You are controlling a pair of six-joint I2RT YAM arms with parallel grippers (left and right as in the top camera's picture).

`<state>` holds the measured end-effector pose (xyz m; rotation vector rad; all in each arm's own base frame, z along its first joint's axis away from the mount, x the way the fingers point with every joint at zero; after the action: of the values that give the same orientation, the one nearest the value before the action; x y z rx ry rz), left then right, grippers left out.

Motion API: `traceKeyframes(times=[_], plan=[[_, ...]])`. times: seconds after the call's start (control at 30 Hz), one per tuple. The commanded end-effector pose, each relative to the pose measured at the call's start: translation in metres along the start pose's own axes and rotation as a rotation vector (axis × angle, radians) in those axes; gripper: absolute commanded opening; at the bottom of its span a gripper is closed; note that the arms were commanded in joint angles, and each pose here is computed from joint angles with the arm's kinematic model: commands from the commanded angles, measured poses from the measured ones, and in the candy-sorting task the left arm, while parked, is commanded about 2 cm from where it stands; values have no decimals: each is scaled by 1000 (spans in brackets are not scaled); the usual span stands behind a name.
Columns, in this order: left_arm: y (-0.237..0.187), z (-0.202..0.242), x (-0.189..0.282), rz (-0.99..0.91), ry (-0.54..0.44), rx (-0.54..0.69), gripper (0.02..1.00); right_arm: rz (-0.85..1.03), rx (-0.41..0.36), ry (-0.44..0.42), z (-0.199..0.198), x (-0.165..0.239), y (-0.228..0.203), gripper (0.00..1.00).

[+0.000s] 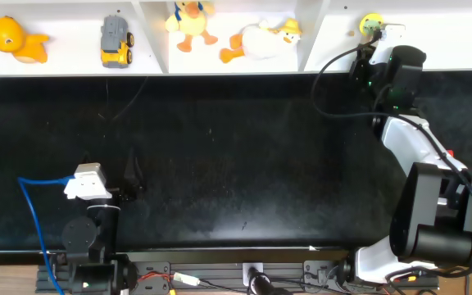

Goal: Store Toys

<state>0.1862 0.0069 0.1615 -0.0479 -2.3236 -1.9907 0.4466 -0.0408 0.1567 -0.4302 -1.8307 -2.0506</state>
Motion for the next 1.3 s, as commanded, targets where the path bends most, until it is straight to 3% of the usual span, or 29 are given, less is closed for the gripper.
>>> traceKeyframes(times=[0.03,0.1,0.3,0.4,0.57,0.77,0.87,1.0,1.07,1.13,1.3], plan=[[0,1,0,-7,-2,8,998,30,-11,9,1,-4,-10,384],[0,1,0,-8,-1,8,996,31,-12,9,1,-4,-10,533],[0,1,0,-7,-2,8,998,36,-13,9,1,-3,-10,693],[0,1,0,-8,-1,8,998,42,-20,4,2,5,-4,996],[0,1,0,-7,-2,8,998,77,-44,-80,-3,38,11,996],[0,1,0,-7,-2,8,998,123,-240,-257,-16,118,24,998],[0,1,0,-7,-2,8,998,135,-427,-338,-22,167,22,996],[0,1,0,-8,-1,8,998,102,-809,-483,-29,232,6,996],[0,1,0,-7,-2,8,998,74,-904,-473,-25,252,5,993],[0,1,0,-8,-1,8,998,72,-913,-430,-16,267,4,996],[0,1,0,-7,-2,8,998,28,-874,-424,-10,288,4,996]])
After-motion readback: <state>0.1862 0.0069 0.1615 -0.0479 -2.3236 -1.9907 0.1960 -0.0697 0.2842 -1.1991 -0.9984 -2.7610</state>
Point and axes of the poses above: each gripper's point midway between its finger pads, its own x axis back along the fingers, its own z axis along the line the jaws close on, y = z × x, the point moved 6 cm from there along x, back along the fingers
